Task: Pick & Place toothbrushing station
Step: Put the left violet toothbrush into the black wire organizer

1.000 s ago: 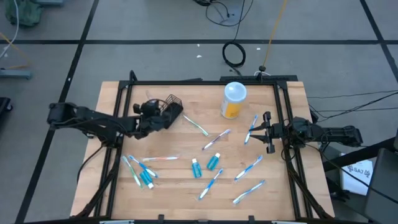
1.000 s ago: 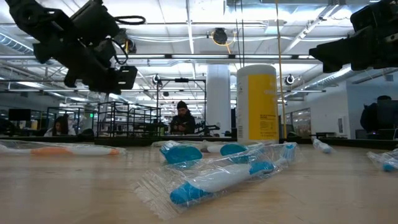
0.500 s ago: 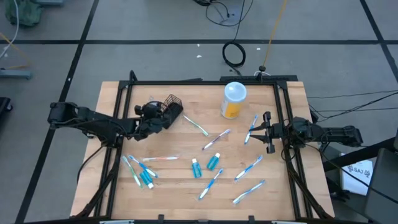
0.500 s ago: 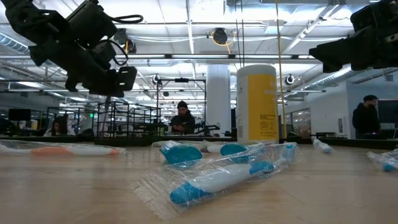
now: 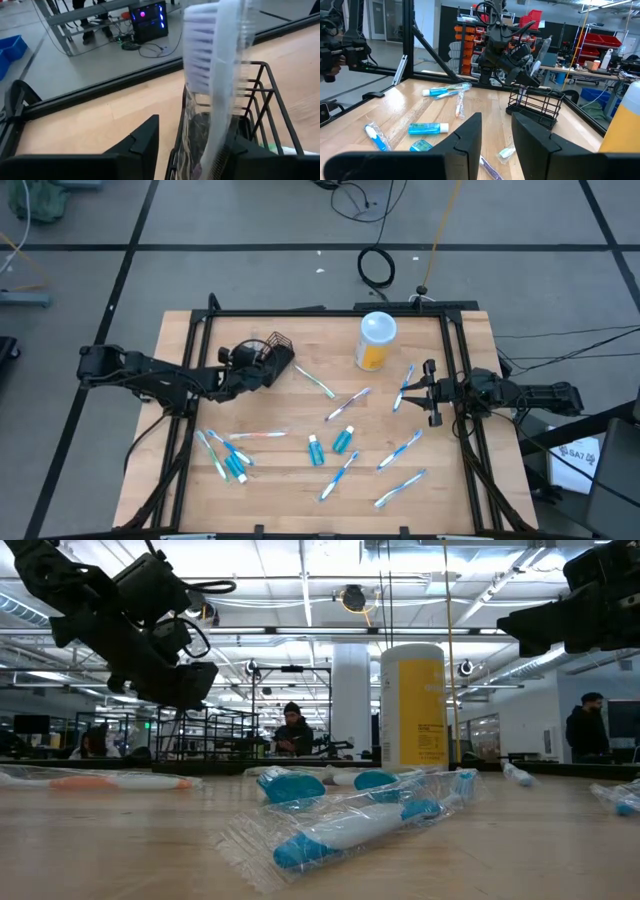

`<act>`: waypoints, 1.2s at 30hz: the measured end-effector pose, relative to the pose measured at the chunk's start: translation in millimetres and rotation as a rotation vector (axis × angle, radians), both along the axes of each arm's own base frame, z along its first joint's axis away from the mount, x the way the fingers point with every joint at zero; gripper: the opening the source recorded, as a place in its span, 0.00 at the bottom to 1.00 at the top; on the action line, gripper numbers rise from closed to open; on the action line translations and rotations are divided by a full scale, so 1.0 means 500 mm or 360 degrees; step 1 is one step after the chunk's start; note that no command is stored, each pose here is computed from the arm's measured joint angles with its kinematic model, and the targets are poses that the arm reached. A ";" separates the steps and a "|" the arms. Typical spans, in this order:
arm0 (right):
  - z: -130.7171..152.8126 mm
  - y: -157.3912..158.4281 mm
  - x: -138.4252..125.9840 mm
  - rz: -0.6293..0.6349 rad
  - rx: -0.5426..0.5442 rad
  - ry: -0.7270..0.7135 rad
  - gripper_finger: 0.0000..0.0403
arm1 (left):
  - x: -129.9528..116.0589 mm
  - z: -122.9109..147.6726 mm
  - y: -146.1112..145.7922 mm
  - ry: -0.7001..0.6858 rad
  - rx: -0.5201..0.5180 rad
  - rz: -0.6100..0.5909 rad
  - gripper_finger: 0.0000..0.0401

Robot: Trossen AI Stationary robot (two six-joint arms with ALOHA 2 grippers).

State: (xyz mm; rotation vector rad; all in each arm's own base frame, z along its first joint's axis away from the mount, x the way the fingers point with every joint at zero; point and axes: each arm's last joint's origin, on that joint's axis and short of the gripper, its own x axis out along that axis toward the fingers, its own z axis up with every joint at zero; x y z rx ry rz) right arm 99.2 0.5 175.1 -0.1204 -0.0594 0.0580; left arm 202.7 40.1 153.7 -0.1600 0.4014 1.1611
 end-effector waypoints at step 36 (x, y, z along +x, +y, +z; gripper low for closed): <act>0.000 0.000 0.000 0.0000 -0.0005 -0.0001 0.24 | -0.014 0.047 0.003 0.0147 0.0038 -0.0341 0.61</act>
